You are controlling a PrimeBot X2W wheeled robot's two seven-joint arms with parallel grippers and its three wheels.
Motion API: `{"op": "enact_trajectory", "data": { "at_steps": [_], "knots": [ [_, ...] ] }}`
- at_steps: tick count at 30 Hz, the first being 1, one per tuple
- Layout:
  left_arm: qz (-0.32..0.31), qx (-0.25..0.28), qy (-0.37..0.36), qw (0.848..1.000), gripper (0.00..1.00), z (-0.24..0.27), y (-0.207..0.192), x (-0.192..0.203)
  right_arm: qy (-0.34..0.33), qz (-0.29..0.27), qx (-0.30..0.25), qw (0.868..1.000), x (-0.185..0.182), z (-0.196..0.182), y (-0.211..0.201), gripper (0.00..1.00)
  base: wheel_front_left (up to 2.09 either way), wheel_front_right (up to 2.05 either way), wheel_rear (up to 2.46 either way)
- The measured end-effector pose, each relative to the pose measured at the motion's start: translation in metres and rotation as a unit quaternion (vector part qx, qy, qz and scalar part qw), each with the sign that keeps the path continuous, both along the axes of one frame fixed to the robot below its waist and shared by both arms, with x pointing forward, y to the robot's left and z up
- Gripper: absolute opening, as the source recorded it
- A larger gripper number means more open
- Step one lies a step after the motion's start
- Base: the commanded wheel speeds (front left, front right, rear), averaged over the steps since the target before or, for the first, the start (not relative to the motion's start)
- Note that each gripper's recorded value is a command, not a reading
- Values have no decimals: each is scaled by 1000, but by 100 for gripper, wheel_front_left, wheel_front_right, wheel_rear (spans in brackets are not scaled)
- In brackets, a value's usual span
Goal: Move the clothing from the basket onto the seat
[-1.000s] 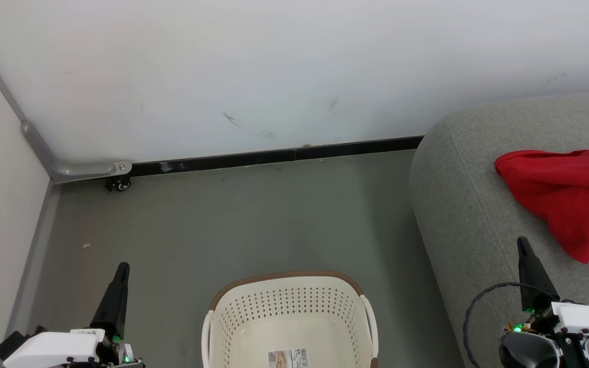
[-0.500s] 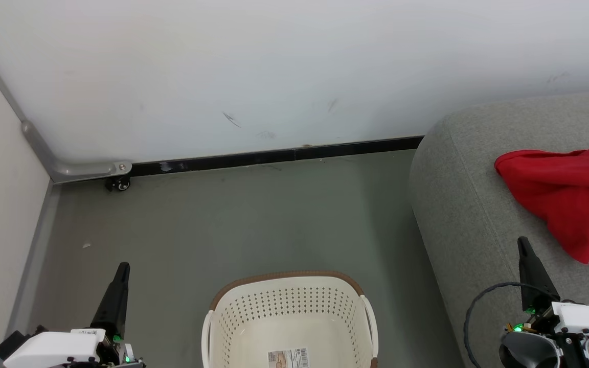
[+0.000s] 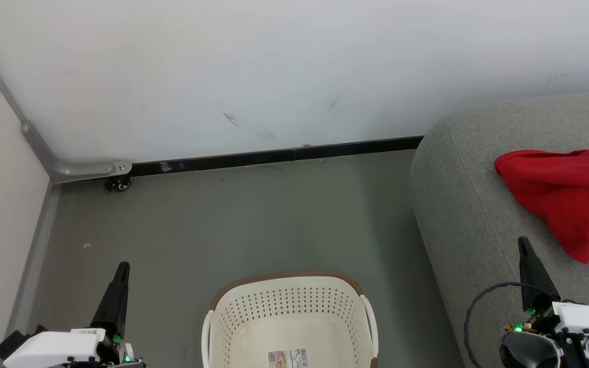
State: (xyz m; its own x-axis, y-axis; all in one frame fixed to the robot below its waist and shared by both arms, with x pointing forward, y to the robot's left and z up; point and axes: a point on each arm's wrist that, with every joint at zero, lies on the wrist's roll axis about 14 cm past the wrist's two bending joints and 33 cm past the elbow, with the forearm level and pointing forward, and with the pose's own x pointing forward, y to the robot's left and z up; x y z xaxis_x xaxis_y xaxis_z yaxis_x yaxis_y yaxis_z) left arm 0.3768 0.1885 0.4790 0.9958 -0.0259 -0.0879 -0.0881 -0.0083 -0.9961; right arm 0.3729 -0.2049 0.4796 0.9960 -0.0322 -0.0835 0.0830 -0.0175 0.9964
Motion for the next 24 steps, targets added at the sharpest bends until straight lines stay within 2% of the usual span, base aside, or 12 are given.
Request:
{"op": "enact_trajectory", "data": {
  "at_steps": [24],
  "knots": [
    [0, 0, 0, 1000, 0, 0, 0, 0, 0, -1, 1, 1000, 0, 0, -2, 0, 0, 0, 0]
  ]
}}
